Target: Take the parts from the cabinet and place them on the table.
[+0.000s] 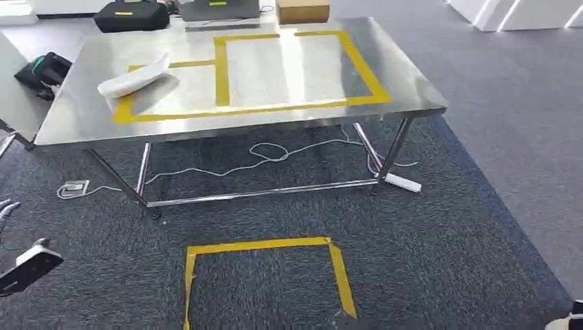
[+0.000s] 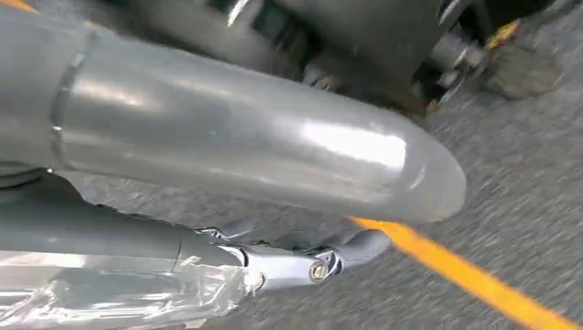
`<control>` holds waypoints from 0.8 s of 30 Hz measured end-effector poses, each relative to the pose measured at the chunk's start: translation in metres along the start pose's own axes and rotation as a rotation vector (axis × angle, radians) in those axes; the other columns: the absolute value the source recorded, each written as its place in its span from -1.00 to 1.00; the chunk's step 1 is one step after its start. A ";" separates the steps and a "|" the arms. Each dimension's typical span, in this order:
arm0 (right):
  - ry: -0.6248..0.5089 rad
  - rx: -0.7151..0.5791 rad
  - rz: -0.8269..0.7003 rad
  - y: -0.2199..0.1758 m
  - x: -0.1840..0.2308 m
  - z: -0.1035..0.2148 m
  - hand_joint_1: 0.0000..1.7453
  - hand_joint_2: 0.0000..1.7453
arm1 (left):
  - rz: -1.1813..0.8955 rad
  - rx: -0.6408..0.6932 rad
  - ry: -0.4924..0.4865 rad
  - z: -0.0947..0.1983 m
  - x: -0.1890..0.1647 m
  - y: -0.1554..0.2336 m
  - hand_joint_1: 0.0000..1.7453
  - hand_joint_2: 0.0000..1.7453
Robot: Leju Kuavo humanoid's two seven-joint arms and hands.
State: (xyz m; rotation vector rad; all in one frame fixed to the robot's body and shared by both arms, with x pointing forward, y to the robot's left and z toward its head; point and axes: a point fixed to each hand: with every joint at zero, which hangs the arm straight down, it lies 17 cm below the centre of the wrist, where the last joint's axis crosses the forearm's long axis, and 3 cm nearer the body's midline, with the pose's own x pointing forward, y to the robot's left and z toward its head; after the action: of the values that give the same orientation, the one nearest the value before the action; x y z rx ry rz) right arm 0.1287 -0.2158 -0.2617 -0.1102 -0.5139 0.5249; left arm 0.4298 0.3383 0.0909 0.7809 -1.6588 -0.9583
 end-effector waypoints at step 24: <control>0.001 0.010 -0.032 0.005 -0.003 0.002 -1.00 -1.00 | -0.019 -0.013 0.029 -0.007 -0.005 -0.003 -1.00 -1.00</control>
State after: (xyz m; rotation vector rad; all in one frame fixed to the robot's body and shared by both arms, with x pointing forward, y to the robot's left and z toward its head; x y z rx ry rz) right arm 0.1229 -0.2136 -0.2622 -0.0922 -0.5111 0.4962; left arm 0.4376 0.3394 0.0874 0.7998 -1.6207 -0.9662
